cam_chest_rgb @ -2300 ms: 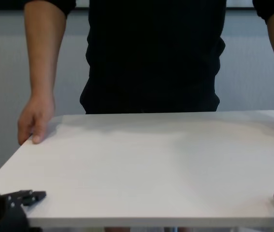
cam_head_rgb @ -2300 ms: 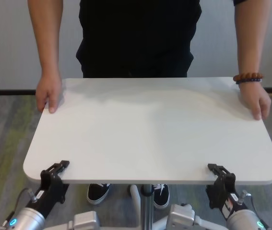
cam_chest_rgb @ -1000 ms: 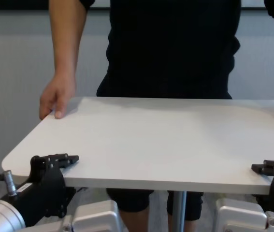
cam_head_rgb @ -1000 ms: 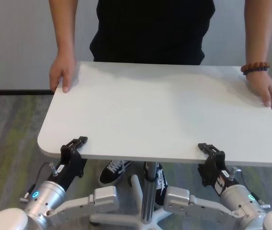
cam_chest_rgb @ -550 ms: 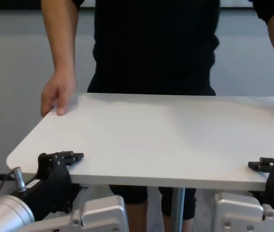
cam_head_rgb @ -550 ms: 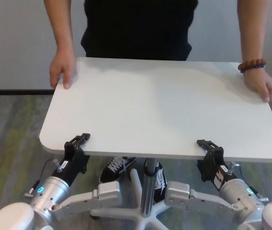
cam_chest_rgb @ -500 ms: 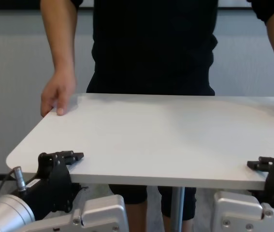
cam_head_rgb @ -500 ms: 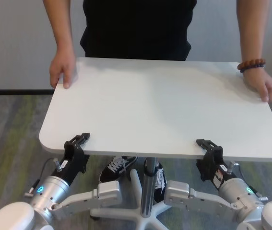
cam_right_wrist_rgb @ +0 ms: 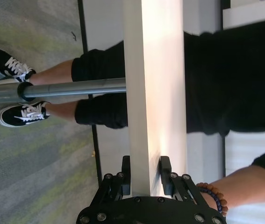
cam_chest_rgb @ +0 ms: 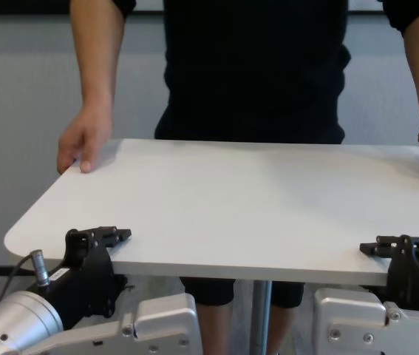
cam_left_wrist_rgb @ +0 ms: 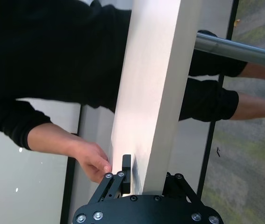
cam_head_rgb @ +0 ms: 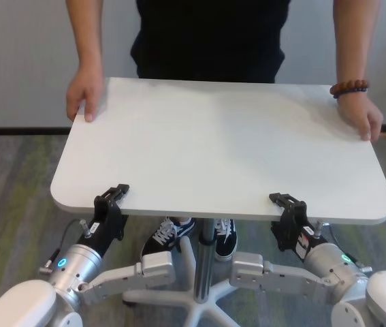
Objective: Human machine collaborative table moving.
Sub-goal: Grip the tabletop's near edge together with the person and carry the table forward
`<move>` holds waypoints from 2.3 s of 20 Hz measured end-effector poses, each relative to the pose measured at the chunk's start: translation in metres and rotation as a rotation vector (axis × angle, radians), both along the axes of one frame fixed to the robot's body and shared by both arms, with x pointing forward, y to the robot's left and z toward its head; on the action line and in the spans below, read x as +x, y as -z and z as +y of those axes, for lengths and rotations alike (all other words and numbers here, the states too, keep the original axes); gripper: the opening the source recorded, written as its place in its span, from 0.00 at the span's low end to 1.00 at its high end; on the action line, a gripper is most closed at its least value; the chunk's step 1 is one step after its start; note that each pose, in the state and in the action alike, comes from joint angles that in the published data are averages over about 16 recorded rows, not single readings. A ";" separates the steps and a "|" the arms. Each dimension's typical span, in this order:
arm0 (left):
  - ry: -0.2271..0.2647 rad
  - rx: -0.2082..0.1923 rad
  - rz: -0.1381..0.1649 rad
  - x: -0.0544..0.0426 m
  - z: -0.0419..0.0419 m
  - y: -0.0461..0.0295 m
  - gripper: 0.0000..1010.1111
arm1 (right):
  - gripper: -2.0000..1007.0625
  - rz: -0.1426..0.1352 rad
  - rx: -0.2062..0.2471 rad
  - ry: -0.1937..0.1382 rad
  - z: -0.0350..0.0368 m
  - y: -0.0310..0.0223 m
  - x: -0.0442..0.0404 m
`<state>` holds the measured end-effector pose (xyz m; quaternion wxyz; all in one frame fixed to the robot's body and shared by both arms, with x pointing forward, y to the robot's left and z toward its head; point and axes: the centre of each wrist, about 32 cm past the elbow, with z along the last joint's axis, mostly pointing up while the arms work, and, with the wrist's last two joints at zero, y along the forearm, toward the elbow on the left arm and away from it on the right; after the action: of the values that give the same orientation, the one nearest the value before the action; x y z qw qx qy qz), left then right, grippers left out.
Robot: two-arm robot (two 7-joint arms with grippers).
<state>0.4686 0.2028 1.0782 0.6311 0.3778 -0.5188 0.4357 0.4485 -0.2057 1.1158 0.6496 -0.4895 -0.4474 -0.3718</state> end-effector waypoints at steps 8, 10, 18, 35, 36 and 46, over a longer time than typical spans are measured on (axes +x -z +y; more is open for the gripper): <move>-0.010 0.010 -0.010 0.0102 -0.0021 0.0040 0.29 | 0.36 0.008 -0.003 -0.034 0.0016 0.0028 0.0160; -0.011 0.012 -0.011 0.0123 -0.0028 0.0049 0.29 | 0.36 0.008 -0.001 -0.040 0.0021 0.0036 0.0199; -0.013 0.020 -0.016 0.0190 -0.0064 0.0066 0.29 | 0.36 0.007 0.007 -0.059 0.0029 0.0062 0.0328; -0.009 0.034 -0.033 0.0305 -0.0149 0.0054 0.30 | 0.36 0.007 -0.004 -0.052 0.0033 0.0114 0.0456; -0.009 0.034 -0.033 0.0311 -0.0155 0.0056 0.30 | 0.36 0.007 -0.004 -0.052 0.0034 0.0117 0.0464; 0.001 0.024 -0.016 0.0355 -0.0209 0.0098 0.29 | 0.36 0.003 -0.009 -0.056 0.0062 0.0145 0.0541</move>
<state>0.5041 0.1820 1.0684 0.6227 0.3815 -0.5293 0.4320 0.5026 -0.1994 1.1013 0.6582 -0.4803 -0.4615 -0.3508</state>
